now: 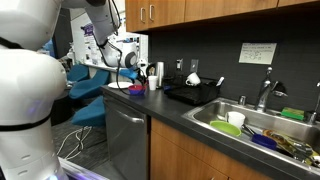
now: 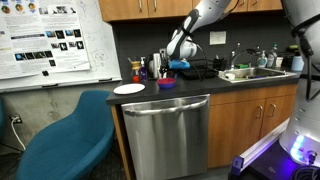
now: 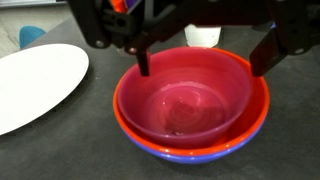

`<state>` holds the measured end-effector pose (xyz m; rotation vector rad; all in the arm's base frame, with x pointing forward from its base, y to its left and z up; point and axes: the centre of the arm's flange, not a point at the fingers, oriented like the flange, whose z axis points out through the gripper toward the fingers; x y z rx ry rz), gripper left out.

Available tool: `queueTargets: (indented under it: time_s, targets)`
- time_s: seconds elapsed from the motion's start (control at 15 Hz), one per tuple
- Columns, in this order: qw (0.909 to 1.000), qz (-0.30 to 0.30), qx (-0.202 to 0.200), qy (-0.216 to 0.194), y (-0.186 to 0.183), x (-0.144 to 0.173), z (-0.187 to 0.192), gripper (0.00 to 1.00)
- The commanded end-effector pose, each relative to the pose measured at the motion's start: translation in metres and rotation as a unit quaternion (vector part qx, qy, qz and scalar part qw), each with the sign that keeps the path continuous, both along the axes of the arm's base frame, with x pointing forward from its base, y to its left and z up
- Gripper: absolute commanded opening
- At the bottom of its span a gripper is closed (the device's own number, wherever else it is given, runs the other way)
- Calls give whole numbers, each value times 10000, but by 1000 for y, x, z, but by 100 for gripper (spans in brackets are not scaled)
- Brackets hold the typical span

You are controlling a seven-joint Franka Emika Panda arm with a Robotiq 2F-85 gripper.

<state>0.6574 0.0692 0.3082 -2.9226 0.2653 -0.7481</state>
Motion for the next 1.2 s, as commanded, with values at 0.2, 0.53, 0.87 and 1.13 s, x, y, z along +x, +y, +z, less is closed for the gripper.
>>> queueTargets:
  time_s: [0.2, 0.53, 0.87, 1.13]
  targets:
    - [9999, -94, -40, -12, -8, -3, 0, 100]
    - [9999, -88, 27, 83, -8, -3, -1, 100]
    - [9988, -90, 242, 424, -7, -3, -7, 100]
    - [9976, -117, 413, 550, -6, -3, -8, 100]
